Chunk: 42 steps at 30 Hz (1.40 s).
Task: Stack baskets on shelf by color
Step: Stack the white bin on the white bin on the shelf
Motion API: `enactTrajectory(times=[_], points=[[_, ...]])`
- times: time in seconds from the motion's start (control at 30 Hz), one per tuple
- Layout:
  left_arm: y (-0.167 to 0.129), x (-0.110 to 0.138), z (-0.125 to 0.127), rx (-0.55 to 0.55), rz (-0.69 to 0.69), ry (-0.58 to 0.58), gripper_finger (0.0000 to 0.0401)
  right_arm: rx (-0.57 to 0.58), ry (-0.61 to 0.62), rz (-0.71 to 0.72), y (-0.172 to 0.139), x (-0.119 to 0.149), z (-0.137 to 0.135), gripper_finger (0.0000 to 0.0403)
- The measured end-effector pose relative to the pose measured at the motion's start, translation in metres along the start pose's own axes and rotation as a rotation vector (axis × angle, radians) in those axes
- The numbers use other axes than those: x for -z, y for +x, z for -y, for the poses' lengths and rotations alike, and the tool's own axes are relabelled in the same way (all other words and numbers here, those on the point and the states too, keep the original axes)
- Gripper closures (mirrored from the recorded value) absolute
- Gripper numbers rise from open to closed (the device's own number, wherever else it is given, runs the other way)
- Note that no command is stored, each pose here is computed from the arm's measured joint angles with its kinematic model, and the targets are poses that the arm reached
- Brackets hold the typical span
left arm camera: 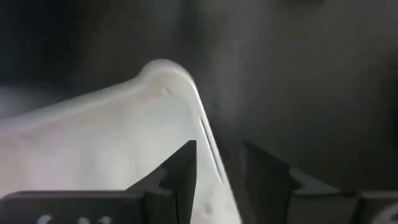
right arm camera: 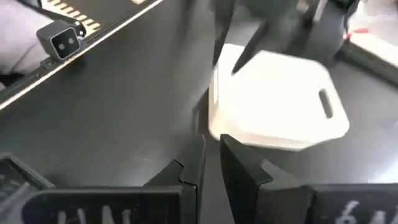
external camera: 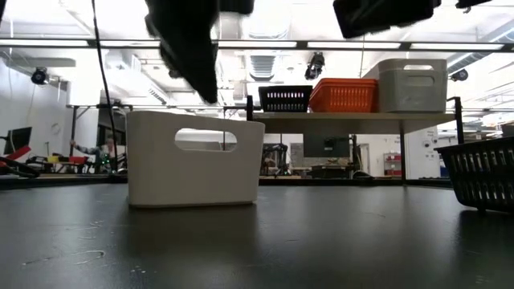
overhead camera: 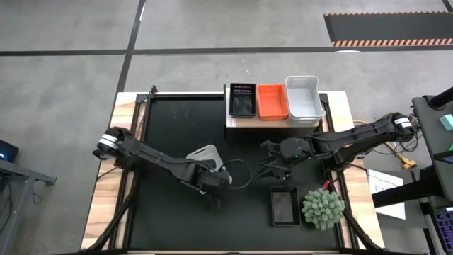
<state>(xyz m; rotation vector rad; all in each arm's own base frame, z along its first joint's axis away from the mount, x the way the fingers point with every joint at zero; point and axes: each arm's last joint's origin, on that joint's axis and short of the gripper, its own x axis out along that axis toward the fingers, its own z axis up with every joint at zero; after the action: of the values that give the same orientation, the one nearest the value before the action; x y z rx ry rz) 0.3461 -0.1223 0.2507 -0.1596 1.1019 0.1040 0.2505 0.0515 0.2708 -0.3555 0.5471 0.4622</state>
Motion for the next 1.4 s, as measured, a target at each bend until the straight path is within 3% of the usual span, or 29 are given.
enactTrajectory(times=[0.23,0.4,0.67,1.03,1.4], points=[[-0.056,0.007,-0.004,-0.253,0.314,0.255,0.0295,0.099,0.149,0.059,0.029,0.004,0.007,0.0348],[-0.078,0.021,-0.019,-0.358,0.525,0.307,0.0295,0.096,0.181,0.031,0.061,0.002,0.014,0.0296],[-0.086,0.056,-0.053,-0.408,0.796,0.318,0.0295,0.096,0.169,-0.03,0.112,-0.013,0.03,0.022],[-0.074,0.109,-0.083,-0.378,0.927,0.238,0.0295,-0.003,0.165,-0.142,0.162,-0.023,0.042,0.0209],[-0.071,0.12,-0.09,-0.382,0.953,0.244,0.0295,-0.064,0.189,-0.197,0.181,-0.026,0.045,0.0207]])
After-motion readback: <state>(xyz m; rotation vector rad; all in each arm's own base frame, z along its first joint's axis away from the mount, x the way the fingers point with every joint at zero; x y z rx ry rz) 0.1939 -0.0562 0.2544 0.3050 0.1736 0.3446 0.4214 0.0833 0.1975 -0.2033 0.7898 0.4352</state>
